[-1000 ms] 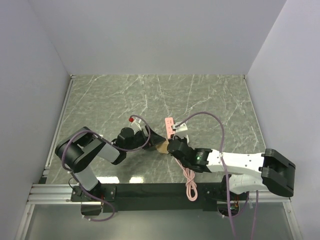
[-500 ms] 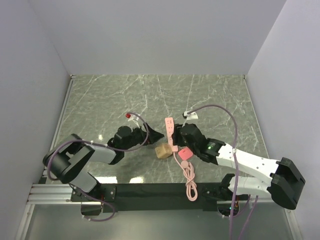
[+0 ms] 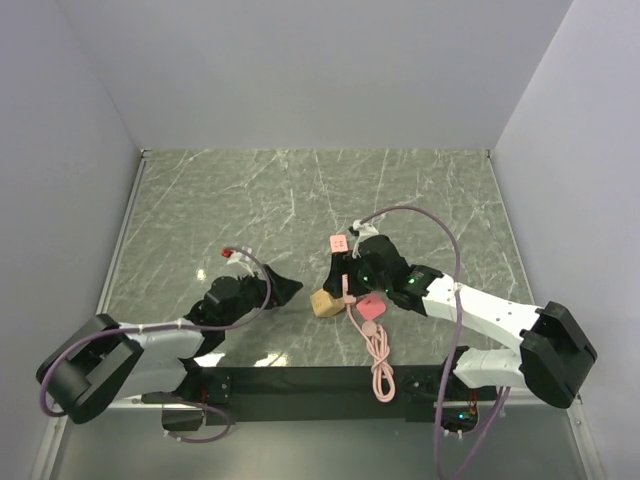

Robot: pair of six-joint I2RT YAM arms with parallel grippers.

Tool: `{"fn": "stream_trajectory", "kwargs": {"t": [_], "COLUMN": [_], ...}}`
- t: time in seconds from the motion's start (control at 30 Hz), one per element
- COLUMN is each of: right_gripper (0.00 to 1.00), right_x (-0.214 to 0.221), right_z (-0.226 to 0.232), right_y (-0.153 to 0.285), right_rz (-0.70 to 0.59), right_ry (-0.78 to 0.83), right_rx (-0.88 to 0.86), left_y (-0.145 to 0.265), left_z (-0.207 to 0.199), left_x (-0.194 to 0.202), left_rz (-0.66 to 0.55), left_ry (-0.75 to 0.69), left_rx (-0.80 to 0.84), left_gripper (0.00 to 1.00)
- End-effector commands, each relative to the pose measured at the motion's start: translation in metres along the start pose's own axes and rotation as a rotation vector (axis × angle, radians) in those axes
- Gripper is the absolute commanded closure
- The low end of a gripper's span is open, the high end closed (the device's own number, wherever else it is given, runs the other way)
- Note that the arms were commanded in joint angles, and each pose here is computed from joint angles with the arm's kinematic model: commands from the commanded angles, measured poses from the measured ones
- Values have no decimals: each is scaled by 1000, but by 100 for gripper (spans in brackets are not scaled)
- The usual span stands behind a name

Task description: Insert the plug

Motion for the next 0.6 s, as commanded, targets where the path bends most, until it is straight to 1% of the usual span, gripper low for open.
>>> {"fn": "stream_trajectory", "kwargs": {"t": [0.0, 0.2, 0.3, 0.43, 0.57], "right_gripper": [21, 21, 21, 21, 21], "right_x": [4, 13, 16, 18, 21], "right_z": [-3, -11, -11, -14, -12], "right_y": [-5, -16, -20, -24, -29], "right_rz": [24, 91, 118, 140, 158], "right_ry": [-28, -53, -59, -64, -79], "right_rx": [-99, -134, -151, -135, -165], "left_y": [6, 11, 8, 6, 2], "left_z": [-2, 1, 1, -3, -6], "left_x": [2, 15, 23, 31, 40], "left_rz": [25, 121, 166, 199, 230], "left_ry": [-34, -1, 2, 2, 12], "left_rx": [31, 72, 58, 75, 85], "left_gripper": [20, 24, 26, 27, 31]}}
Point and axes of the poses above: each gripper's point midway between its finger pads, its own y axis back along the fingers, its own z axis along the line the jaws close on, x = y × z, the point moved 10 cm from there along y, back along the fingers, and after that the axes turned 10 degrees about y, right-handed, at the moved point
